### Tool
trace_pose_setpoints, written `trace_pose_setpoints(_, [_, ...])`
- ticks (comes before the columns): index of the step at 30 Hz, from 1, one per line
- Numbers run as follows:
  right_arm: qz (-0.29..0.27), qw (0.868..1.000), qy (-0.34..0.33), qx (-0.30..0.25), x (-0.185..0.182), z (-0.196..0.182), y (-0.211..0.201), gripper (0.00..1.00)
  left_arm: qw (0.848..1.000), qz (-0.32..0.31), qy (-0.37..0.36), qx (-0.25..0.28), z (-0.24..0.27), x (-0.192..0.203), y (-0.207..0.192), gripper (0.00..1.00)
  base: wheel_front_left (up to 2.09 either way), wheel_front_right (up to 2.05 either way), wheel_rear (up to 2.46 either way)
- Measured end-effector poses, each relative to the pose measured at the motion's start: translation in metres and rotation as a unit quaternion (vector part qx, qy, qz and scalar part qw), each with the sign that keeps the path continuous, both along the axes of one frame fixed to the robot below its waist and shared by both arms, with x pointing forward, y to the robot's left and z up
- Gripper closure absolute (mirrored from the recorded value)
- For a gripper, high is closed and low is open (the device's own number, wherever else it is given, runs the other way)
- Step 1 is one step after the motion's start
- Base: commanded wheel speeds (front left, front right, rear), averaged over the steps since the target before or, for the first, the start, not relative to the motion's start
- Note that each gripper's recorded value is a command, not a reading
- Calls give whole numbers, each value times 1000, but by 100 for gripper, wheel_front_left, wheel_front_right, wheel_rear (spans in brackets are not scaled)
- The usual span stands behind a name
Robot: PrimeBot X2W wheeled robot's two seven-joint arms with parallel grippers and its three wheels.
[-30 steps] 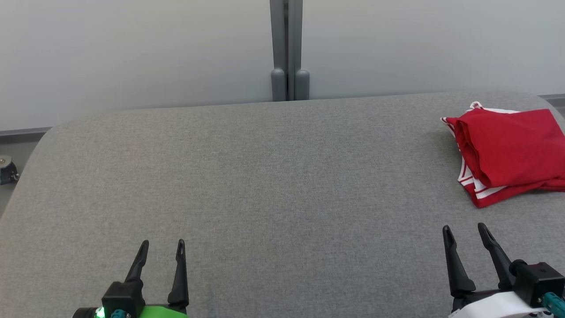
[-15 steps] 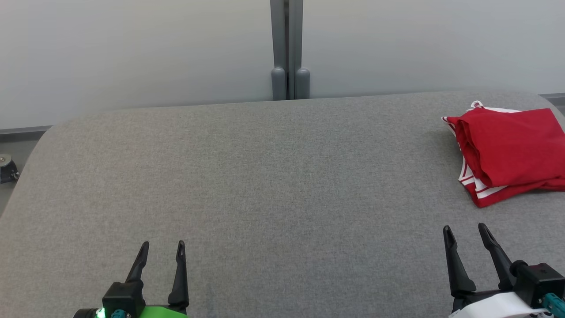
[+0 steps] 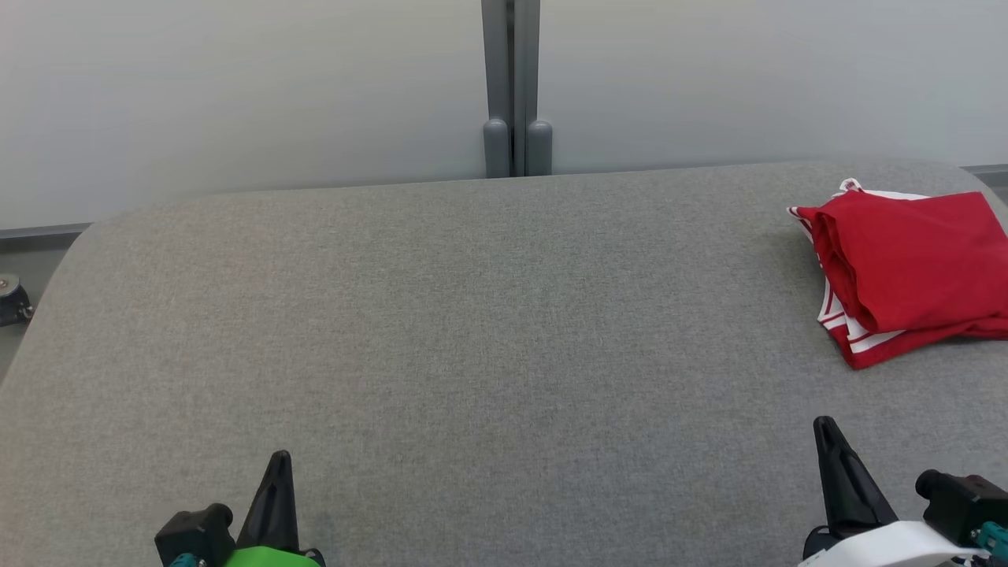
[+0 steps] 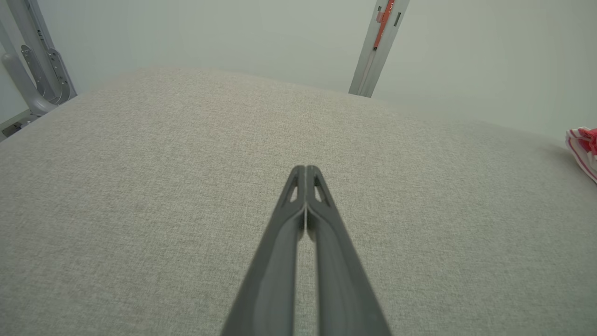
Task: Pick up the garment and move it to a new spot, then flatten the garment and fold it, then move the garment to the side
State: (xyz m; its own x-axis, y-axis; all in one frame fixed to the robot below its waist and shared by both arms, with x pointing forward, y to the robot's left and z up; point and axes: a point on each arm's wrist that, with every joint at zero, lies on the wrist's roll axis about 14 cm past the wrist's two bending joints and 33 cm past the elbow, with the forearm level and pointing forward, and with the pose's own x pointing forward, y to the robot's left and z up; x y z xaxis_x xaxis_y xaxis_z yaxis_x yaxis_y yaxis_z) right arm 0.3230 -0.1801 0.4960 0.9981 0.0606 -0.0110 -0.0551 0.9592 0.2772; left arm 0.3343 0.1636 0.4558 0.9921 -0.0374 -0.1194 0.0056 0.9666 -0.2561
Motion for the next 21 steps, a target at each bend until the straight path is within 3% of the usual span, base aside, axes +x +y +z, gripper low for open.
trace_pose_setpoints(21, [-19, 984, 12, 176, 18, 0, -6, 100, 983, 44, 25, -175, 2, 14, 14, 100, 0, 0, 0])
